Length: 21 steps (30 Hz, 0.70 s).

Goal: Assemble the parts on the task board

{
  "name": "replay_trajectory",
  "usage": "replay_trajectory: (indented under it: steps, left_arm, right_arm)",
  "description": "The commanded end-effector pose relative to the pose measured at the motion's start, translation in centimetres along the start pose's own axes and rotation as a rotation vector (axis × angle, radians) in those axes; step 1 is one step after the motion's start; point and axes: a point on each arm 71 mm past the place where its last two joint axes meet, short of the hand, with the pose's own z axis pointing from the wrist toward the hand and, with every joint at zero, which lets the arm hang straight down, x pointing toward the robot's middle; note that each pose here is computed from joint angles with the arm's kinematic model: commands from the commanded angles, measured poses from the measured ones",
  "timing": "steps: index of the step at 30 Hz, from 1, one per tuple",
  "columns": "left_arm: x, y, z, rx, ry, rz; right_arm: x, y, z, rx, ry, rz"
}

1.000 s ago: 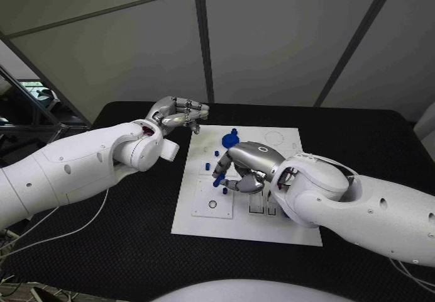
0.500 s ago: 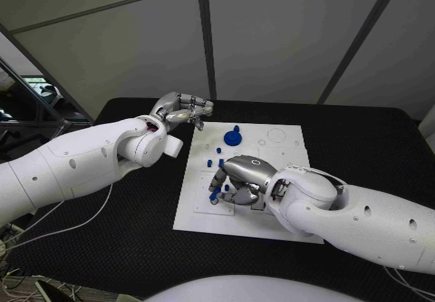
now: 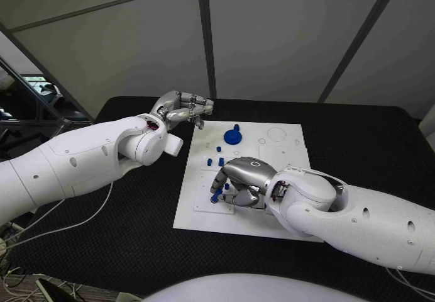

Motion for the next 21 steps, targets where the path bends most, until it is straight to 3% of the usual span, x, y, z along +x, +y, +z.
replay_trajectory:
  steps: [1,21]
  left_arm:
    - [0.1,-0.14,0.05,0.005,0.012,-0.005]
    - [-0.02,-0.14,-0.05,0.002,0.012,-0.004]
  right_arm:
    - [0.14,-0.05,0.03,0.008,0.024,-0.041]
    - [1.04,0.05,0.57,0.026,0.062,-0.085]
